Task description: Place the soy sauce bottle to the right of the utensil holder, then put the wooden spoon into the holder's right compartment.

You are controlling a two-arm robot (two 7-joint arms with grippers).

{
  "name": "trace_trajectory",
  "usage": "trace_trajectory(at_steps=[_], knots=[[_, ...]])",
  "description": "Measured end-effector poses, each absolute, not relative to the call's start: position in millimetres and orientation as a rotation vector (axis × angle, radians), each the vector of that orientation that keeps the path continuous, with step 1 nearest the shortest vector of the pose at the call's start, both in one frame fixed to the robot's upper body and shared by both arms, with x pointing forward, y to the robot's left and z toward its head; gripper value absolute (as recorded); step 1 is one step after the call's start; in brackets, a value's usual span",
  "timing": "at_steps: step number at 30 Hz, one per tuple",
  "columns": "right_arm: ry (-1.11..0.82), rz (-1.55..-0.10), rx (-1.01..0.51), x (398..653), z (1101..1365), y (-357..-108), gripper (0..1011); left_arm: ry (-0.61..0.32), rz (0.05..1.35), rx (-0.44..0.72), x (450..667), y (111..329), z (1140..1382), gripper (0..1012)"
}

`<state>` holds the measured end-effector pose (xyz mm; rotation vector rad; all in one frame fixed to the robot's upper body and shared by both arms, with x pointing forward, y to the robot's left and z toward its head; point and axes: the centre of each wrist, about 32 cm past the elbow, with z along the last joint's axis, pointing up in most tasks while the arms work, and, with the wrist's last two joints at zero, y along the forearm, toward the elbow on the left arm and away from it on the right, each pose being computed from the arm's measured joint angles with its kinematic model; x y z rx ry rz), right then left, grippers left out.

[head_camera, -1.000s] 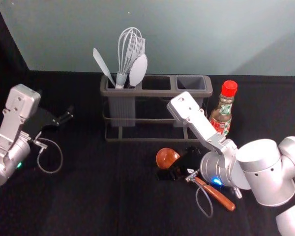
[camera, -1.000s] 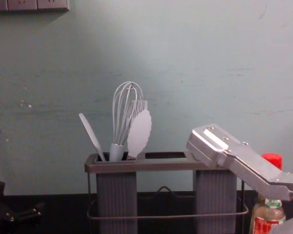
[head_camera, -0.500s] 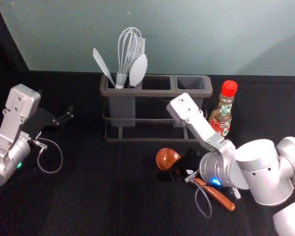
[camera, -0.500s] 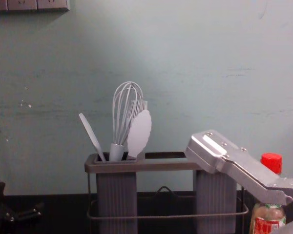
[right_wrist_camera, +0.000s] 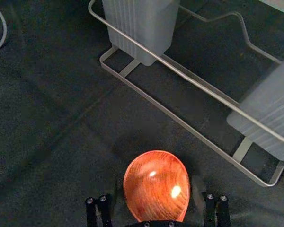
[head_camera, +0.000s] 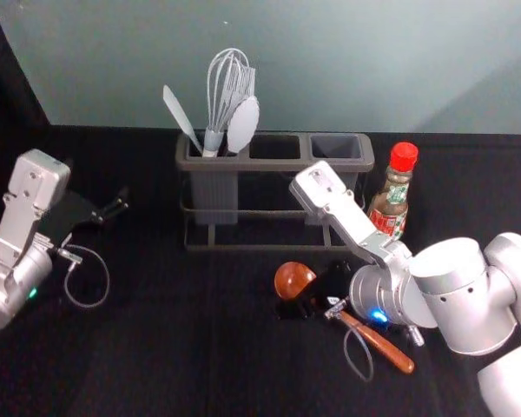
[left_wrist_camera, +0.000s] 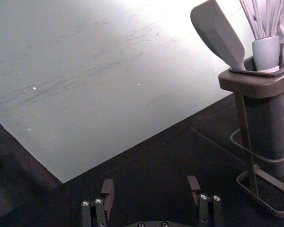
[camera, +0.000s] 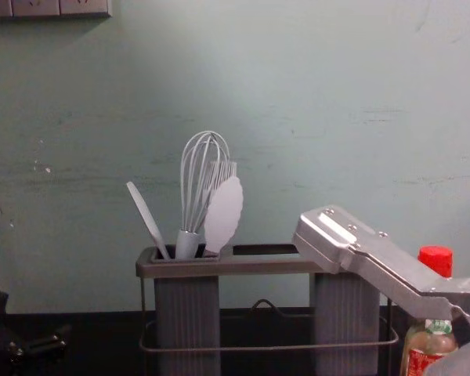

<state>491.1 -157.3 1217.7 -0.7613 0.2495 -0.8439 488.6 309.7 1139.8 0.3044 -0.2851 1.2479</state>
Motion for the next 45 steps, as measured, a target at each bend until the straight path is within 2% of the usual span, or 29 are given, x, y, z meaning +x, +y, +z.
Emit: trace_trajectory(at_steps=[17,24,30,45], knots=[[0.256,-0.836,-0.775,494.6,1217.3,-156.0,1004,-0.285,1.248,0.304,488.6,309.7,1139.8,1011],[0.254,-0.840,-0.773,494.8,1217.3,-156.1,847,-0.285,1.248,0.304,488.6,309.7,1139.8,1011],[0.249,-0.842,-0.768,493.3,1219.5,-157.3,838,-0.285,1.248,0.304,488.6,309.7,1139.8,1011],[0.179,-0.857,-0.693,464.1,1241.4,-173.4,838,-0.285,1.248,0.304,488.6,309.7,1139.8,1011]])
